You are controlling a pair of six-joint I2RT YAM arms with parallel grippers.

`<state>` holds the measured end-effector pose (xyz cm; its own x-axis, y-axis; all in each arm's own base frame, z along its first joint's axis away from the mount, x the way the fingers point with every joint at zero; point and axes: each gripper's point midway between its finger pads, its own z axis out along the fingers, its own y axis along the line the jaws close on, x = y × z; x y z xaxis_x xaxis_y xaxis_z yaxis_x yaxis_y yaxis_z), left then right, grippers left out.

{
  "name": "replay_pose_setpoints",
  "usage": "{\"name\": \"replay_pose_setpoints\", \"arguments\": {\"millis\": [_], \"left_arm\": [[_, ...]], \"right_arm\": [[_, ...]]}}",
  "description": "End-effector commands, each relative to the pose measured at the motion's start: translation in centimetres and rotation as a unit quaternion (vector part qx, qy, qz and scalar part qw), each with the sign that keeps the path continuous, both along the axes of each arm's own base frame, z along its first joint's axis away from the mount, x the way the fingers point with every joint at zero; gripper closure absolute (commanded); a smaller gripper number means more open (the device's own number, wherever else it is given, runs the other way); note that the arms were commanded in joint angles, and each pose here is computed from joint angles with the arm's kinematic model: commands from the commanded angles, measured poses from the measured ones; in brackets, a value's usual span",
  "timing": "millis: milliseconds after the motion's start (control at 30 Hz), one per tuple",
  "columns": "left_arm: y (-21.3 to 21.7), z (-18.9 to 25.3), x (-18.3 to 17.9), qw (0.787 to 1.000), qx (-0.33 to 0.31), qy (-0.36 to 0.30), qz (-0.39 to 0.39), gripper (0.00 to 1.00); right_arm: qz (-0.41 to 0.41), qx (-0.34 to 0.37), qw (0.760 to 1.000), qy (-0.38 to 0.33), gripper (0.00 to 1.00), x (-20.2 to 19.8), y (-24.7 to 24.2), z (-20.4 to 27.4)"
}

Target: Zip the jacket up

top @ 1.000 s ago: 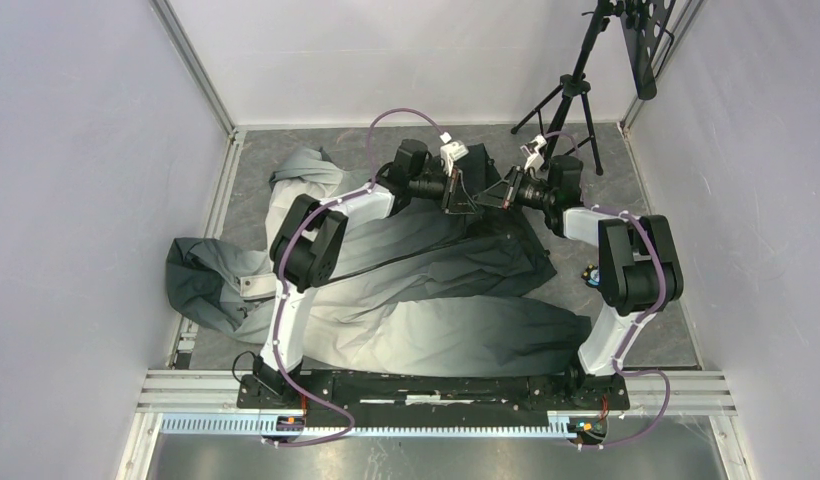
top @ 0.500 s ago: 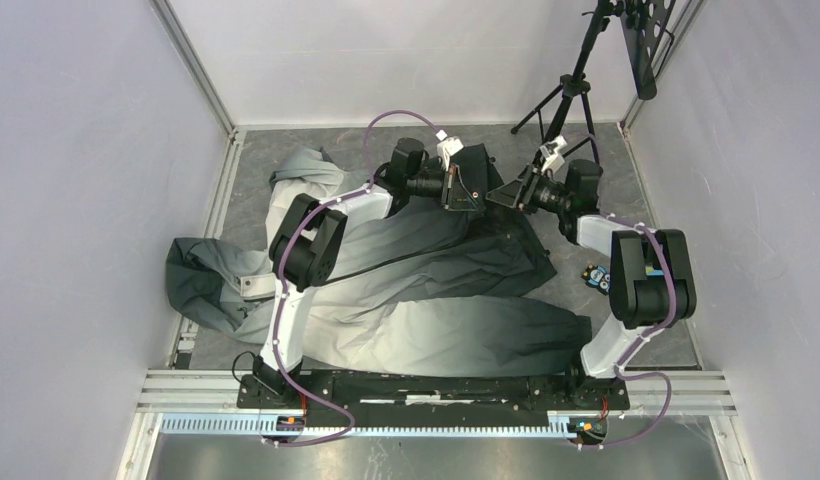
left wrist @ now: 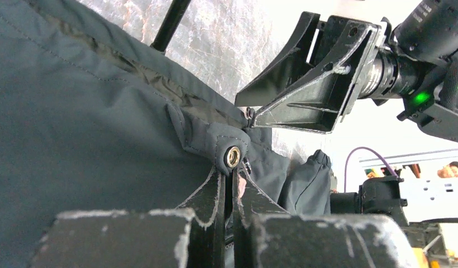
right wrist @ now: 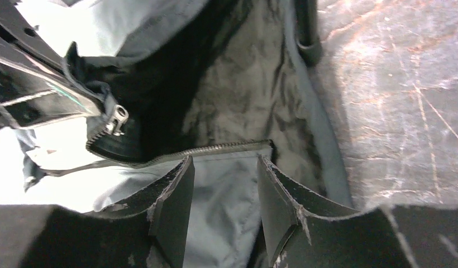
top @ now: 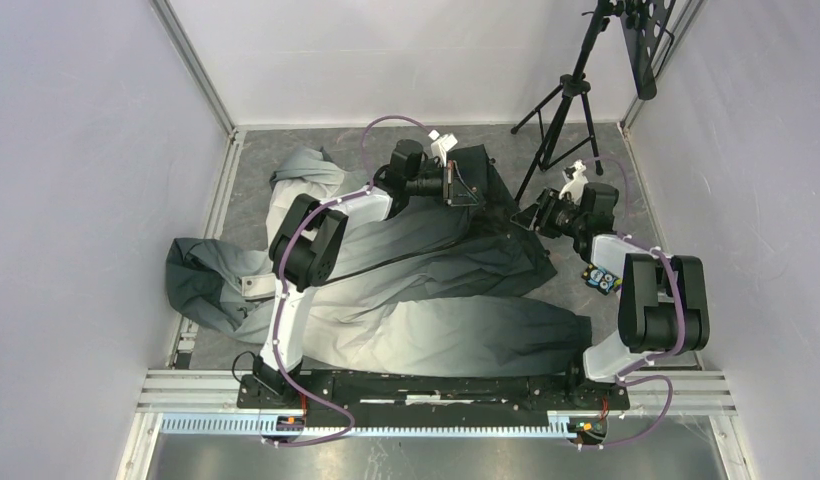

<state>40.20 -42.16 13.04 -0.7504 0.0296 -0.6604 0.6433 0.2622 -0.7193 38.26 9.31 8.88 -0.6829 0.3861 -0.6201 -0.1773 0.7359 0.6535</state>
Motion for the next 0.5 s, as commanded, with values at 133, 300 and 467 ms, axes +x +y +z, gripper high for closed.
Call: {"name": "replay_pose_setpoints", "arguments": {"millis": [133, 300, 467], "left_arm": [[-0.4, 0.1, 0.9, 0.996, -0.005, 0.077, 0.042, 0.98], [-0.4, 0.1, 0.4, 0.996, -0.006, 0.084, 0.035, 0.98], [-0.7, 0.1, 0.6, 0.995, -0.007, 0.090, 0.034, 0.98]], "right_arm": [[-0.001, -0.071, 0.997, 0.025, 0.59, -0.5, -1.5, -3.5], [0.012, -0.074, 0.997, 0.035, 0.61, -0.7, -1.4, -4.8], [0.020, -0.053, 0.998, 0.028, 0.70, -1.0, -0.7, -5.2]]}}
